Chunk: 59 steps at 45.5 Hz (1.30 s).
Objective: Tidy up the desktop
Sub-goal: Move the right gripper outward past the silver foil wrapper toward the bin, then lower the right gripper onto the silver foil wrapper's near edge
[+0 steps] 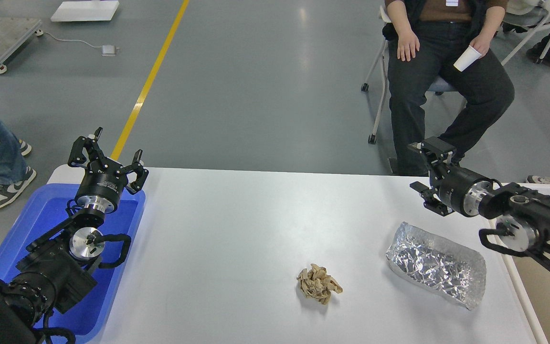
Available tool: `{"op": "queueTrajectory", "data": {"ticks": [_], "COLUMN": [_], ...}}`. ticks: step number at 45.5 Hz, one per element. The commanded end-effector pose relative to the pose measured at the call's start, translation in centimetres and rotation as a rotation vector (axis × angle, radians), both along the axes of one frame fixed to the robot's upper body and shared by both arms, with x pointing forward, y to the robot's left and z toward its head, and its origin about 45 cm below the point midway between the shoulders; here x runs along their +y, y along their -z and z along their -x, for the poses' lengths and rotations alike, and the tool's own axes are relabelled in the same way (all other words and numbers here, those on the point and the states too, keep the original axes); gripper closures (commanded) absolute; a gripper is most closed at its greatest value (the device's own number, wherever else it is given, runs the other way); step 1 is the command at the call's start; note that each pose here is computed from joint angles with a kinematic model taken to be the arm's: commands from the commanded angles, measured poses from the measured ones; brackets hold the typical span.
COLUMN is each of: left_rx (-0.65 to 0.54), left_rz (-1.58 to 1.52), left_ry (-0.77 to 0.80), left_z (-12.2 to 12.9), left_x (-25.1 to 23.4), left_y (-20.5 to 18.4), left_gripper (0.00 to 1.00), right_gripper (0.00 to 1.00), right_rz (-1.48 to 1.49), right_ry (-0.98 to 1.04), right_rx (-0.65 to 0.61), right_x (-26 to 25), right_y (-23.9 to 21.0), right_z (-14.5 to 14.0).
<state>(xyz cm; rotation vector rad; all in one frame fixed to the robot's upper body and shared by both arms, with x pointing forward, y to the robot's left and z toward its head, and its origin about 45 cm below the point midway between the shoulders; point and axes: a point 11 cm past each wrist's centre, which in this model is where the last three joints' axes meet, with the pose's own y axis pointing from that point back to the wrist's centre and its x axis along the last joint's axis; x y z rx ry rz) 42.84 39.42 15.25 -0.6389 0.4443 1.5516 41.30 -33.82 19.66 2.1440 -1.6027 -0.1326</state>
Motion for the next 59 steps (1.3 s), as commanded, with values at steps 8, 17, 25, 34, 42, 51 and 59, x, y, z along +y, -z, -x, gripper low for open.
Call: {"op": "queueTrajectory", "data": {"ticks": [8, 17, 25, 34, 42, 51, 59], "left_rx": [-0.003, -0.003, -0.003, -0.001, -0.003, 0.0, -0.001], "left_rz": [0.001, 0.001, 0.001, 0.001, 0.001, 0.0, 0.001], "left_ry": [0.001, 0.001, 0.001, 0.001, 0.001, -0.001, 0.001], "left_z": [-0.1, -0.1, -0.1, 0.0, -0.1, 0.0, 0.0], "left_x": [0.0, 0.0, 0.0, 0.0, 0.0, 0.0, 0.0], "left_y": [-0.1, -0.1, -0.1, 0.0, -0.1, 0.0, 0.0], "left_gripper": [0.0, 0.0, 0.0, 0.0, 0.0, 0.0, 0.0], "right_gripper": [0.0, 0.0, 0.0, 0.0, 0.0, 0.0, 0.0], "right_rz": [0.427, 0.57, 0.637, 0.63, 0.628, 0.66, 0.706], "right_ry": [-0.095, -0.066, -0.063, -0.063, -0.076, -0.1, -0.149], "right_rx": [0.057, 0.085, 0.119, 0.127, 0.126, 0.184, 0.175], "right_x": [-7.7, -10.9, -12.0, -10.5, -9.1, -9.9, -10.7], "right_y": [1.3, 2.4, 4.3, 6.3, 7.6, 9.3, 10.0], "right_z": [4.4, 6.7, 9.1, 11.4, 11.8, 13.7, 14.6]}}
